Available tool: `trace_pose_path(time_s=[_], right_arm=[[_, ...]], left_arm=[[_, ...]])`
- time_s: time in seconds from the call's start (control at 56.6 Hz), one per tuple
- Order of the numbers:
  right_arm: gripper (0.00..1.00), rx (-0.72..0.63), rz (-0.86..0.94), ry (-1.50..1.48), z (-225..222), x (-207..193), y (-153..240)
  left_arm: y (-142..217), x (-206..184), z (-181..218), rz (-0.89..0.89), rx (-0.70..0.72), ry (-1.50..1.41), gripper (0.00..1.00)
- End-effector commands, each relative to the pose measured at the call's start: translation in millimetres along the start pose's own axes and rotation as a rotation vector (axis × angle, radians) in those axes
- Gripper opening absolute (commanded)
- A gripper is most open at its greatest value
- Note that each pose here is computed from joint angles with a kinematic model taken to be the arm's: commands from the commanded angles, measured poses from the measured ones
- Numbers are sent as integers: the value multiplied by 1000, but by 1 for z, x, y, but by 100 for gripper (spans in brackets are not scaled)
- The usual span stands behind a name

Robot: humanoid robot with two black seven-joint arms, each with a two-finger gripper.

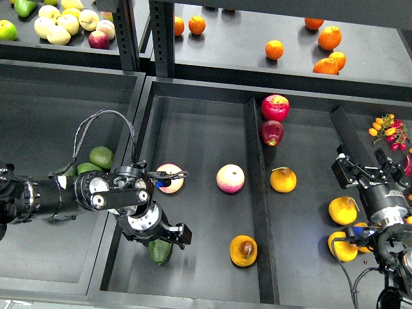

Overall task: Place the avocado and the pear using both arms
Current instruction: 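Lower the left gripper around the avocado and close it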

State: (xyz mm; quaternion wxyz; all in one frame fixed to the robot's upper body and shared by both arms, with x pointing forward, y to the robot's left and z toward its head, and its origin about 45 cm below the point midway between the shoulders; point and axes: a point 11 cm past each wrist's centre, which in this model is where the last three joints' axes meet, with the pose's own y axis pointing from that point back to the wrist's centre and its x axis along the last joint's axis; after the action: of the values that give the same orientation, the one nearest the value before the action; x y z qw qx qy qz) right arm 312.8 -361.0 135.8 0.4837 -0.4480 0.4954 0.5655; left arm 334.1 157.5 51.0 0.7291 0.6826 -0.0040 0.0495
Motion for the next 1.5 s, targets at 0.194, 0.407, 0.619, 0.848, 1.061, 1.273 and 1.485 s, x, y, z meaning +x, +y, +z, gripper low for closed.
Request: trace_pose_path(time_s=[0.194,0.407,0.619,0.848,1.061,1.273,1.485], right_arm=[[100,0,0,0,0,0,0],[100,1,1,0,0,1,0],[100,1,1,0,0,1,0],[100,-2,2,0,0,1,0],[100,1,4,-1,-1,2,2],[100,3,5,-1,-1,3,3],[100,-5,8,0,1,4,3]], left_arm=[[-5,2,-11,7,26,21,99],[-6,1,-14,6,30,32,99],[-5,4,-14,11,27,35,99],[-2,7,-10,15,14,44,99],[-1,11,-9,22,-5,77,99],[3,21,-10,43,-24,127,99],[4,21,-5,38,-48,141,99]])
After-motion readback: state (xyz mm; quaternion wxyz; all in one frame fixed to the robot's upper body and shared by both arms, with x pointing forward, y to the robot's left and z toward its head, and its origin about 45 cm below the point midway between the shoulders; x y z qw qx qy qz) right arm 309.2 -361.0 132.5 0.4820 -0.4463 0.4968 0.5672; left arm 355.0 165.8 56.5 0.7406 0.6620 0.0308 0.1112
